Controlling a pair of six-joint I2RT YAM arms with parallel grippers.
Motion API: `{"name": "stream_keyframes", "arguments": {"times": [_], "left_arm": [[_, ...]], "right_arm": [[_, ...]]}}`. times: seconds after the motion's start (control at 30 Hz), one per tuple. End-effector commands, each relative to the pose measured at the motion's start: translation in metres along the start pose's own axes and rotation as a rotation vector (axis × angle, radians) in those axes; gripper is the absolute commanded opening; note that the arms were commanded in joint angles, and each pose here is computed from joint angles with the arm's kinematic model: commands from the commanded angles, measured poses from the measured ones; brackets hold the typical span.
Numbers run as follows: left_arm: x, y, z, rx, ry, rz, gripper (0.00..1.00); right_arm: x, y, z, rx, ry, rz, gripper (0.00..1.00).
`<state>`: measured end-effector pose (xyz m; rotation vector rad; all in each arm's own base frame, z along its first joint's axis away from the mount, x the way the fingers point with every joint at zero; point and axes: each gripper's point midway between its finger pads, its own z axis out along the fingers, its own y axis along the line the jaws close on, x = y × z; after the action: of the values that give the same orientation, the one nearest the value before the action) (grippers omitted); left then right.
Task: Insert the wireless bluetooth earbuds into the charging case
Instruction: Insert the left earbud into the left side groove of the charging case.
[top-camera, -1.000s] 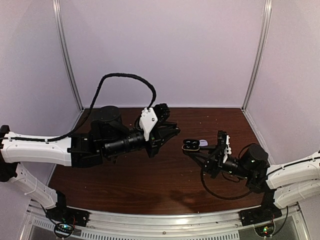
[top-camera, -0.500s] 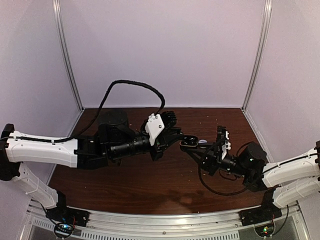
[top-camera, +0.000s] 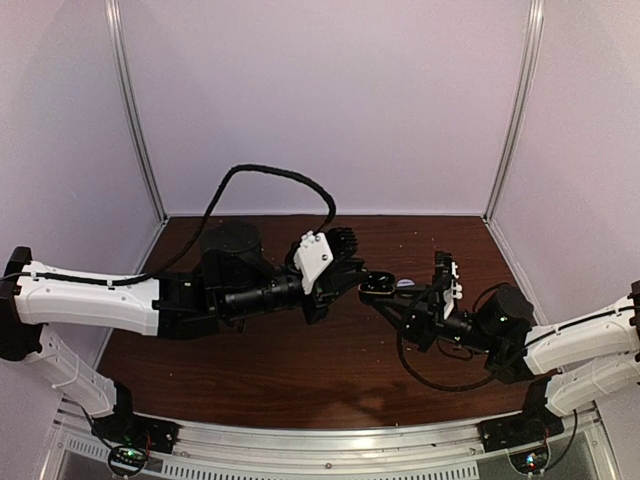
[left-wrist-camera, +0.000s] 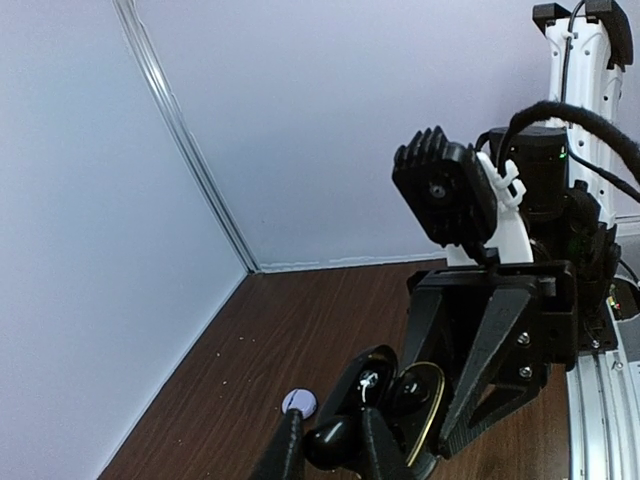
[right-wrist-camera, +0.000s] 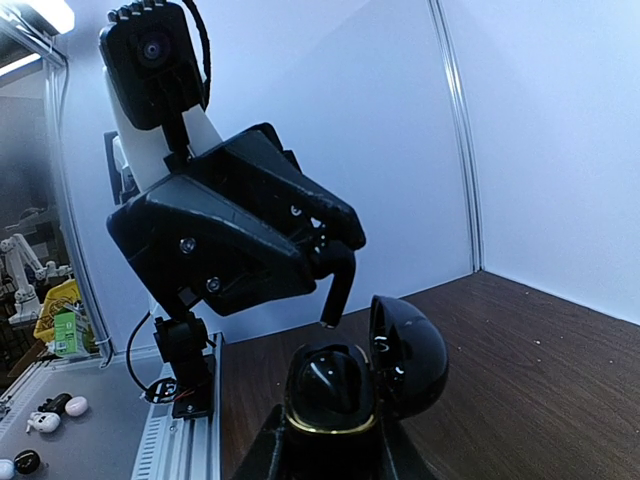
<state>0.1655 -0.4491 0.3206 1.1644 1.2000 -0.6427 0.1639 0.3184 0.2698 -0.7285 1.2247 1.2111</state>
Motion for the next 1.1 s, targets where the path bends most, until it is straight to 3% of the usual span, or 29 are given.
{"name": "stream_keyframes", "arguments": {"times": [0.0, 1.07], "left_arm": [[0.001, -0.006, 0.004, 0.021, -0.013, 0.005, 0.14], [0.028, -0.012, 0.007, 0.025, 0.085, -0.015, 0.15]], "right_arm": [[-0.018, 0.009, 0.006, -0.038, -0.053, -0.009, 0.00], [-0.033, 0.006, 0.003, -0.004, -0.109, -0.025, 0.00]]}}
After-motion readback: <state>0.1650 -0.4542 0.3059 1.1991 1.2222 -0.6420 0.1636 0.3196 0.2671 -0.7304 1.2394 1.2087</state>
